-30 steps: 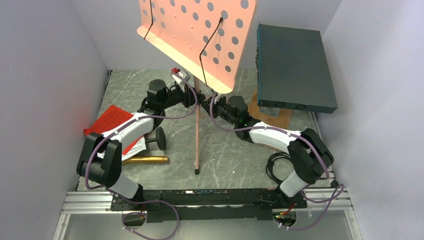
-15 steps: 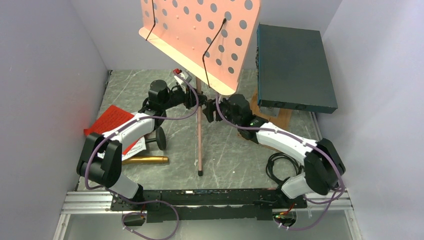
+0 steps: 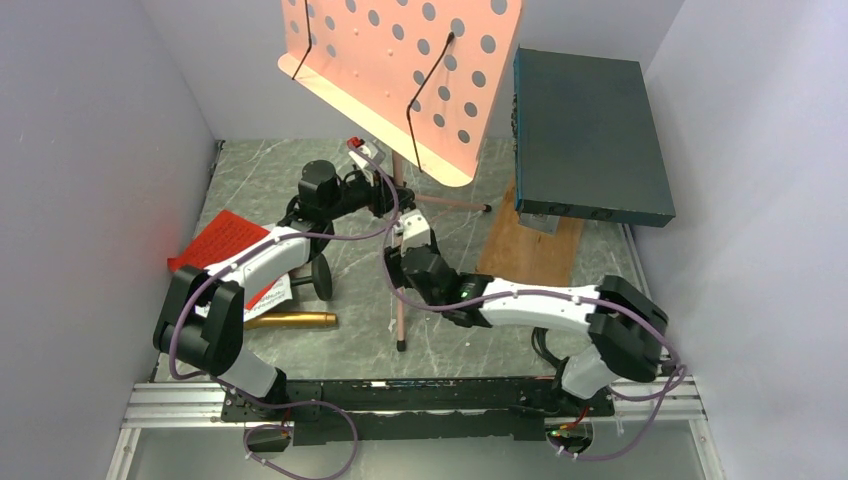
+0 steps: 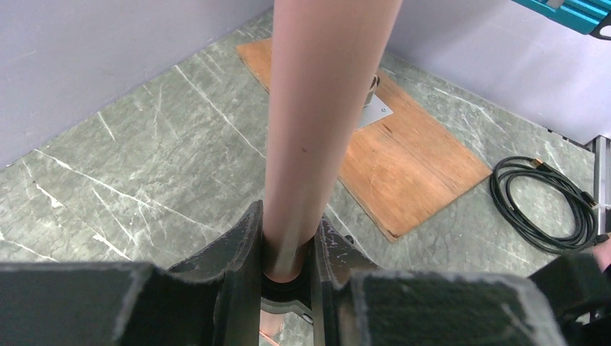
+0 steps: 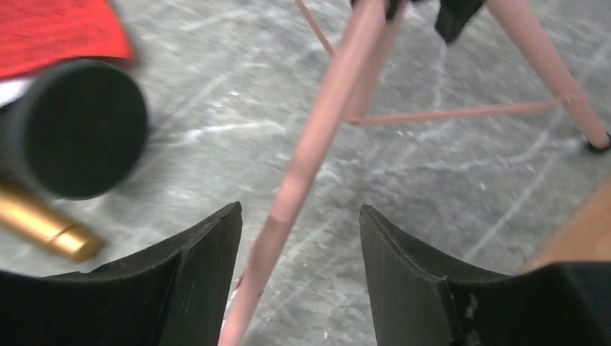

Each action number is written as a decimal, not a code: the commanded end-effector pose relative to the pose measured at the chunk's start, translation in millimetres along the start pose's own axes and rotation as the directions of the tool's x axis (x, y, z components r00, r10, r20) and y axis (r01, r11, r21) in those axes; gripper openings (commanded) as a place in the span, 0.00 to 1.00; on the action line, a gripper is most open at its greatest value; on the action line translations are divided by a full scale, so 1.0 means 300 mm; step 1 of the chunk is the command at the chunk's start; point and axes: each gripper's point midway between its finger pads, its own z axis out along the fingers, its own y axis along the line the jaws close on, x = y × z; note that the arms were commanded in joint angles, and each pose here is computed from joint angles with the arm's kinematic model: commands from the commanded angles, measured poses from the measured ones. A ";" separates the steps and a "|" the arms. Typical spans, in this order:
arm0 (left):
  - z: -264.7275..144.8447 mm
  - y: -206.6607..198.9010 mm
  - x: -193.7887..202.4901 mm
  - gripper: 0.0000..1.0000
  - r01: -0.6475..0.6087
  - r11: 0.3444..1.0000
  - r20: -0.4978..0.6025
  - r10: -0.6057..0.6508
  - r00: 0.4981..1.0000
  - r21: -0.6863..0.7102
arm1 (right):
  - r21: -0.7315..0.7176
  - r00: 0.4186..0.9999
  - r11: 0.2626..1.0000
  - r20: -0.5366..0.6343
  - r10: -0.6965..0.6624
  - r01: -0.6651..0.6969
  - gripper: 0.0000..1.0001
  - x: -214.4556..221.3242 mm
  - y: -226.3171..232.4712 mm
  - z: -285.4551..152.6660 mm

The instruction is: Set up the instrument practice props

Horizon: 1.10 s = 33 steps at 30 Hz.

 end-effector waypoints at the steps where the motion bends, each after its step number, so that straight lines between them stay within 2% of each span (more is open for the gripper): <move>1: -0.008 -0.049 -0.109 0.00 0.075 0.997 0.065 -0.075 0.995 -0.002 | 0.309 0.999 0.951 0.043 -0.001 -0.013 0.56 0.003 -0.122 0.020; 6: -0.018 -0.017 -0.107 0.00 0.076 0.994 0.066 -0.071 0.995 -0.072 | 0.294 0.999 0.956 0.023 -0.036 0.028 0.24 0.078 -0.144 0.019; 10: -0.035 0.008 -0.120 0.00 0.081 0.986 0.079 -0.070 0.994 -0.148 | 0.142 0.996 0.986 -0.012 -0.084 0.085 0.00 0.128 -0.130 0.007; 16: -0.028 0.000 -0.079 0.00 0.103 0.950 0.040 -0.096 0.995 -0.295 | -0.005 0.995 0.998 -0.079 0.068 -0.068 0.00 0.233 -0.185 -0.011; 26: 0.050 -0.051 0.019 0.00 0.198 0.948 -0.038 -0.214 0.976 -0.248 | 0.096 0.992 0.994 -0.112 0.060 -0.049 0.00 0.304 -0.339 -0.074; 33: 0.053 -0.058 0.026 0.00 0.217 0.942 -0.030 -0.232 0.972 -0.256 | 0.158 0.993 0.987 -0.118 0.023 -0.004 0.00 0.328 -0.408 -0.135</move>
